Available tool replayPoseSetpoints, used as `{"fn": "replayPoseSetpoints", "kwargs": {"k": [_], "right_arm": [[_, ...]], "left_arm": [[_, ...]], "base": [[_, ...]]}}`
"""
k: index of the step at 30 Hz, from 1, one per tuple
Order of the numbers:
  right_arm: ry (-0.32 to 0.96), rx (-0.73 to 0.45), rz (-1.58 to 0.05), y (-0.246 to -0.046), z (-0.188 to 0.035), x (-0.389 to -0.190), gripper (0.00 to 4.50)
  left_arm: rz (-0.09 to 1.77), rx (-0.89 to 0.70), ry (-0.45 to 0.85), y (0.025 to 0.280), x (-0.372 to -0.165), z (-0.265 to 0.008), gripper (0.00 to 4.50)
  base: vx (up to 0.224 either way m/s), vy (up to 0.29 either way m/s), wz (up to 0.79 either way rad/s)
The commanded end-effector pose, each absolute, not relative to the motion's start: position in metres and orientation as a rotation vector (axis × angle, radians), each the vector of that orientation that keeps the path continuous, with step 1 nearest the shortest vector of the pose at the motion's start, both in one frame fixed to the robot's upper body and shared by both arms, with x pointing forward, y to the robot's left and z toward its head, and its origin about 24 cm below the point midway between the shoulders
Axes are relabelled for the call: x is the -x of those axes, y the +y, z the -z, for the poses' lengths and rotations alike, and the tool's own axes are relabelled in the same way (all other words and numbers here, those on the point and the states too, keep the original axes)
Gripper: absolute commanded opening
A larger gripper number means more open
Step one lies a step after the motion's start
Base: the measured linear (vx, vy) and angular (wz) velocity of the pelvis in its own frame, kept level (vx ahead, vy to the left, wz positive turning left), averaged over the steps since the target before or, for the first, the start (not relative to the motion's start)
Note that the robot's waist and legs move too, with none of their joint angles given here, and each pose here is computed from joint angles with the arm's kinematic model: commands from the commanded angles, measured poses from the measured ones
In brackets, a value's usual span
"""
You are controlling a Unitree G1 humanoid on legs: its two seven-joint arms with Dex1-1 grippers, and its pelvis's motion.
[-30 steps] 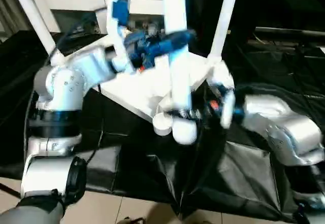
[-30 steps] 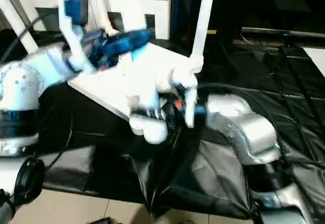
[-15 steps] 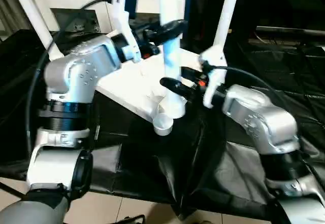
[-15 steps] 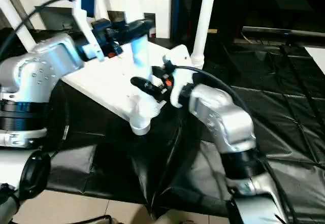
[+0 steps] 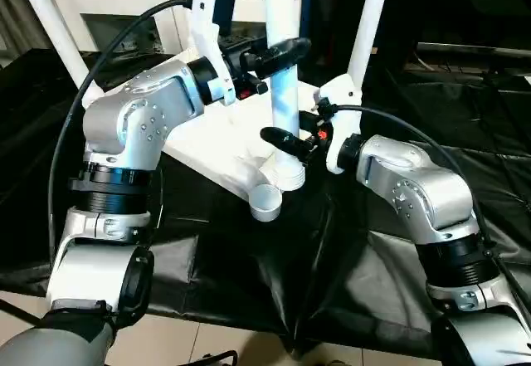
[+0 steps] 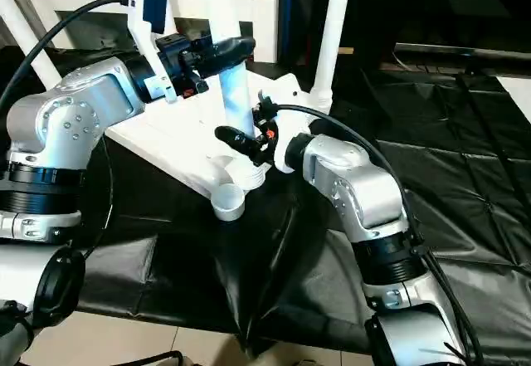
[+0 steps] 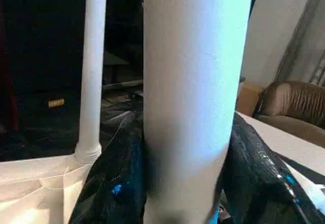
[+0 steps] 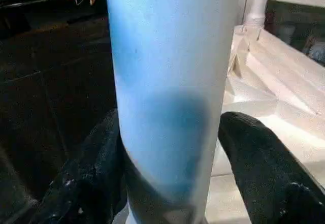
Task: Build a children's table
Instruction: Move to table
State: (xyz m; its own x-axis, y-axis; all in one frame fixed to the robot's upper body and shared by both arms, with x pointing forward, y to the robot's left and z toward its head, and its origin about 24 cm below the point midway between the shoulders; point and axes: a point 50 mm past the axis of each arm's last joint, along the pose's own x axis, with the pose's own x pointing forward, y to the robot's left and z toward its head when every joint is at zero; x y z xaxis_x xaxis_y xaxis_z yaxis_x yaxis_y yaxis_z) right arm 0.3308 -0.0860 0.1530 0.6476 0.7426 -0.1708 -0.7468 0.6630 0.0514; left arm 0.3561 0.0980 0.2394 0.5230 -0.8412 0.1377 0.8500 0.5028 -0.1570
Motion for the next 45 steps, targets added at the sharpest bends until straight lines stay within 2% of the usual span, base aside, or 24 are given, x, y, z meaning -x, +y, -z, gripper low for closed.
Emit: {"fn": "replayPoseSetpoints", "kwargs": {"k": [1,17,18,20,28,36,37,39,42,45], "right_arm": [[0.197,0.025,-0.853,-0.084,-0.154,-0.332,2.98],[0.226,0.003,-0.869,-0.080,-0.149,-0.333,2.98],[0.227,0.003,-0.870,-0.080,-0.149,-0.333,2.70],[0.230,-0.002,-0.869,-0.080,-0.148,-0.333,2.70],[0.231,-0.014,-0.860,-0.082,-0.146,-0.333,1.97],[0.223,-0.023,-0.866,-0.082,-0.145,-0.332,1.86],[0.216,-0.027,-0.862,-0.082,-0.144,-0.331,1.86],[0.205,-0.037,-0.852,-0.083,-0.144,-0.330,1.86],[0.174,-0.069,-0.806,-0.091,-0.141,-0.328,1.85],[0.111,-0.111,-0.785,-0.099,-0.145,-0.326,1.85]], "left_arm": [[1.041,0.169,-0.077,0.094,-0.356,-0.251,1.74],[1.071,0.139,-0.070,0.090,-0.357,-0.249,1.74],[1.071,0.137,-0.070,0.090,-0.357,-0.249,1.74],[1.071,0.133,-0.071,0.090,-0.357,-0.249,1.74],[1.080,0.128,-0.075,0.089,-0.356,-0.249,1.74],[1.102,0.135,-0.038,0.090,-0.354,-0.243,1.74],[1.116,0.084,0.014,0.094,-0.351,-0.234,2.09],[1.076,0.101,0.007,0.098,-0.351,-0.230,2.43],[1.025,0.215,-0.083,0.105,-0.349,-0.229,2.53],[0.998,0.339,-0.114,0.110,-0.345,-0.224,2.71]], "base": [[0.000,0.000,0.00],[0.000,0.000,0.00],[0.000,0.000,0.00],[0.000,0.000,0.00],[0.000,0.000,0.00],[0.000,0.000,0.00],[0.000,0.000,0.00],[0.000,0.000,0.00],[0.000,0.000,0.00],[0.000,0.000,0.00]]}}
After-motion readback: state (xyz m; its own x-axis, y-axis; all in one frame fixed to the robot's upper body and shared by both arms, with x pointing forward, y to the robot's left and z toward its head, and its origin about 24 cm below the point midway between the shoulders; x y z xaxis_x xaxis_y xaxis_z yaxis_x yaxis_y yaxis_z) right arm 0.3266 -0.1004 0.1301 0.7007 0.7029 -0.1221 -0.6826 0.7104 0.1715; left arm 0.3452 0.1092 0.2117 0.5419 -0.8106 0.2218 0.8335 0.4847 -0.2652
